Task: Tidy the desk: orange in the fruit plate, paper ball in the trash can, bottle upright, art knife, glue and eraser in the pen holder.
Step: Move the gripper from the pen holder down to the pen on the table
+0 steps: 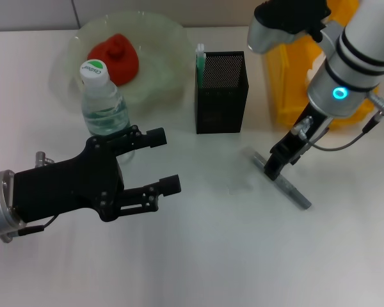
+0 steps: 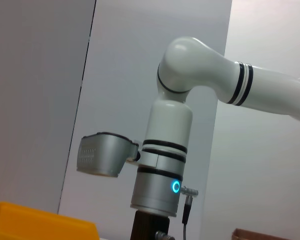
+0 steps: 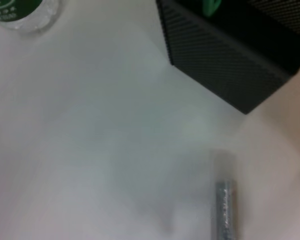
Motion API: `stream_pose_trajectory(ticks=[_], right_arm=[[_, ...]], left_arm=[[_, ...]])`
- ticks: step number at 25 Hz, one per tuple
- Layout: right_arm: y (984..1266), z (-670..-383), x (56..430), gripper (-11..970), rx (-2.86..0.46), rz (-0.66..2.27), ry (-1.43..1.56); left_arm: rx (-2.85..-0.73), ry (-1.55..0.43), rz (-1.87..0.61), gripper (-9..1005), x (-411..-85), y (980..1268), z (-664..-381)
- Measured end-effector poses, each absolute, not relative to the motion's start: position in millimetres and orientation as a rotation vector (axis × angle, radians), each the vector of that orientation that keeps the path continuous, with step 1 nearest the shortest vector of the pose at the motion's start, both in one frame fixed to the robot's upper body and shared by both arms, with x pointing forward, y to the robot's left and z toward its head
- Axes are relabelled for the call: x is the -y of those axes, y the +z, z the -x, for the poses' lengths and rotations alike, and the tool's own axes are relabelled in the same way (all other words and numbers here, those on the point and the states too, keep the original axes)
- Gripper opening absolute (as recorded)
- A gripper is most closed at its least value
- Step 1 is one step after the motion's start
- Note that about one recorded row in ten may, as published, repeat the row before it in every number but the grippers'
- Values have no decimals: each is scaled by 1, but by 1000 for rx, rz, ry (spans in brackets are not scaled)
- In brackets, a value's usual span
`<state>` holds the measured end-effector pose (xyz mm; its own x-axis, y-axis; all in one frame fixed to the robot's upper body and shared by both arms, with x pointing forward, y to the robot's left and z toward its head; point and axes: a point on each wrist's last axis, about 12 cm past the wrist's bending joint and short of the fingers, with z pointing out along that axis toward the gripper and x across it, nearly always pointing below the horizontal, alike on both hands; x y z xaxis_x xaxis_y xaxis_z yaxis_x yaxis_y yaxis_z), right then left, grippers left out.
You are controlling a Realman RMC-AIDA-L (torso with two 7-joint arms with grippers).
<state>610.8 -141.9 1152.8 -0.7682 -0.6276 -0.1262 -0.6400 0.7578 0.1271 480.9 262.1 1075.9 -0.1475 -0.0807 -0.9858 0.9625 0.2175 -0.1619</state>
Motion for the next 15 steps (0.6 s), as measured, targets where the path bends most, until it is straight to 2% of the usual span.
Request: stream_pose_trajectory(ticks=[5, 15], right_arm=[[1141, -610, 140, 519, -2876, 1046, 240], [1135, -611, 140, 511, -2869, 1028, 241]], left_arm=[[-1370, -1177, -918, 804, -262, 1076, -481], [-1368, -1174, -921, 804, -262, 1076, -481]])
